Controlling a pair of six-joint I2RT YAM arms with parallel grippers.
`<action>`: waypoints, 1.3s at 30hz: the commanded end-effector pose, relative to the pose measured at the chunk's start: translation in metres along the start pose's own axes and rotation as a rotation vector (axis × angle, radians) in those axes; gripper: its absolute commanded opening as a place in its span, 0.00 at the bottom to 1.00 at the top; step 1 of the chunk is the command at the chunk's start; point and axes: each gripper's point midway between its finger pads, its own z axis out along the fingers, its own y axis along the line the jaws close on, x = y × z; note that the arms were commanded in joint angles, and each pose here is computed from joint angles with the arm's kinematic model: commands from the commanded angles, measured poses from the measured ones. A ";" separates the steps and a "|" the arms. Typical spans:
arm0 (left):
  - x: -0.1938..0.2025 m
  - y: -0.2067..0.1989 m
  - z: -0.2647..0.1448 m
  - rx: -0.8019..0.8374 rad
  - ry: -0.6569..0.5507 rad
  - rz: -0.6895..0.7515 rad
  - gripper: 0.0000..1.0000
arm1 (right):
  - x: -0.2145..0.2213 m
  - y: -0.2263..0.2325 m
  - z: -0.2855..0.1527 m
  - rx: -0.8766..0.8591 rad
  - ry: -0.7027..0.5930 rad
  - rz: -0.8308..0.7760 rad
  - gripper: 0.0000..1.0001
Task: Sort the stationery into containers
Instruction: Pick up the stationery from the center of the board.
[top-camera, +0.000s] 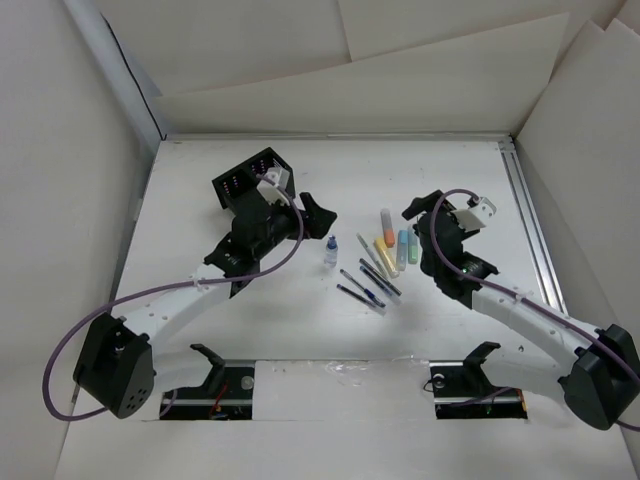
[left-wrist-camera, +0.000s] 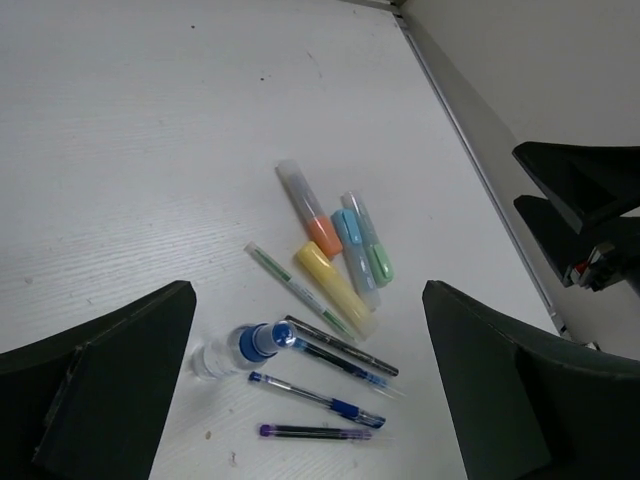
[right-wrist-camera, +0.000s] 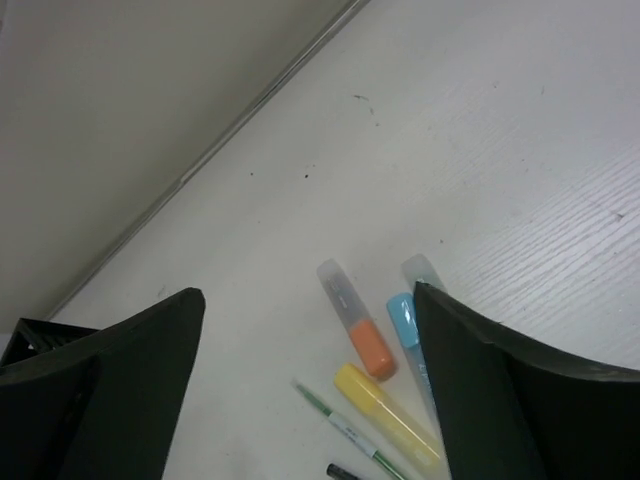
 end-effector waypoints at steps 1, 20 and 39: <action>-0.018 -0.020 -0.004 0.046 -0.054 0.060 0.89 | -0.008 0.006 0.000 -0.008 -0.009 0.023 0.87; 0.027 -0.035 0.010 -0.070 0.055 0.224 0.54 | -0.015 0.006 0.000 -0.021 0.019 0.063 0.74; 0.069 0.004 0.026 -0.332 0.137 0.318 0.55 | -0.003 0.013 0.006 -0.047 0.081 0.045 0.79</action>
